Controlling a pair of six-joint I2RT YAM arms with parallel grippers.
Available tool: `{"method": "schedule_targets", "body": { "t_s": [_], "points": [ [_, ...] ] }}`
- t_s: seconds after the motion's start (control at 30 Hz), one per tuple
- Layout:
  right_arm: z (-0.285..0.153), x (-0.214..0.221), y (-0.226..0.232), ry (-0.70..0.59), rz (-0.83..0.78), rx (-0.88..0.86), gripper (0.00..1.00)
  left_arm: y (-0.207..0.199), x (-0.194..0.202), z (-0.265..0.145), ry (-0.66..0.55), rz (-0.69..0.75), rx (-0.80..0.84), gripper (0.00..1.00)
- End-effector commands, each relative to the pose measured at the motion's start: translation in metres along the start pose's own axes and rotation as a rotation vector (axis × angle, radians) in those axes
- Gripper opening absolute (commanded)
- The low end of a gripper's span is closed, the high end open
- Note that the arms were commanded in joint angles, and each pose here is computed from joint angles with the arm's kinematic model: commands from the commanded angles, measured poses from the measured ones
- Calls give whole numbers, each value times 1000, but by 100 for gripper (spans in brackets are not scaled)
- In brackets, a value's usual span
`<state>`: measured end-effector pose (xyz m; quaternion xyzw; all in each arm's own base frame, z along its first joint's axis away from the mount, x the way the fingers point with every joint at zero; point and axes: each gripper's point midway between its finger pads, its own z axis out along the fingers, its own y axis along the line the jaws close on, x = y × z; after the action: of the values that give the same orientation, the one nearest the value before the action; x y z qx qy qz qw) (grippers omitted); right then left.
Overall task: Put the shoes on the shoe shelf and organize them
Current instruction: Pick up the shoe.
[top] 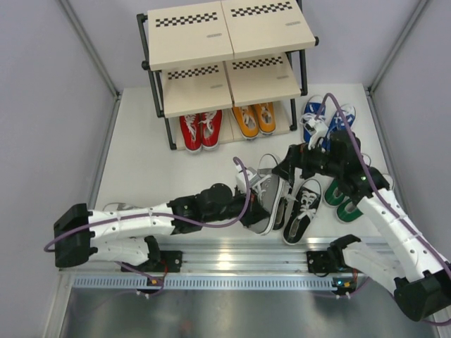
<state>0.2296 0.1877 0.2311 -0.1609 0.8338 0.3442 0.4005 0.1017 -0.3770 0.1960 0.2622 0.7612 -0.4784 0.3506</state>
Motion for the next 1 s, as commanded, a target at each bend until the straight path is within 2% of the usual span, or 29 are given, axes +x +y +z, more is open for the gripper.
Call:
{"method": "schedule_targets", "body": {
  "t_s": [0.0,0.23,0.47,0.57,0.6,0.67,0.7,0.73,0.8,0.87,0.9,0.93,0.97],
  "points": [
    [6,3,-6,-34,68,32,99,-52,-87,0,-293,52,136,0],
    [12,16,4,-33,150,-71,93,-63,-89,10,-296,61,162,0],
    [17,21,23,6,220,-216,76,-67,-89,17,-303,57,177,0],
    [17,22,29,16,224,-259,62,-67,-90,20,-304,63,175,0],
    [16,20,31,8,212,-276,49,-67,-90,21,-306,62,172,0],
    [12,17,36,-8,183,-304,40,-64,-91,21,-310,60,159,0],
    [8,13,38,-28,166,-312,30,-63,-89,22,-308,56,154,0],
    [5,11,37,-39,141,-321,26,-63,-90,21,-311,50,156,0],
    [-1,7,31,-71,105,-326,18,-59,-84,20,-301,42,149,16],
    [-7,7,31,-77,26,-370,12,-58,-78,14,-290,34,160,41],
    [-10,5,25,-95,-41,-374,5,-61,-80,5,-301,34,177,60],
    [-14,6,28,-91,-63,-408,1,-55,-72,0,-289,38,173,65],
    [-16,5,27,-95,-81,-414,0,-54,-70,-5,-291,38,178,73]
  ]
}}
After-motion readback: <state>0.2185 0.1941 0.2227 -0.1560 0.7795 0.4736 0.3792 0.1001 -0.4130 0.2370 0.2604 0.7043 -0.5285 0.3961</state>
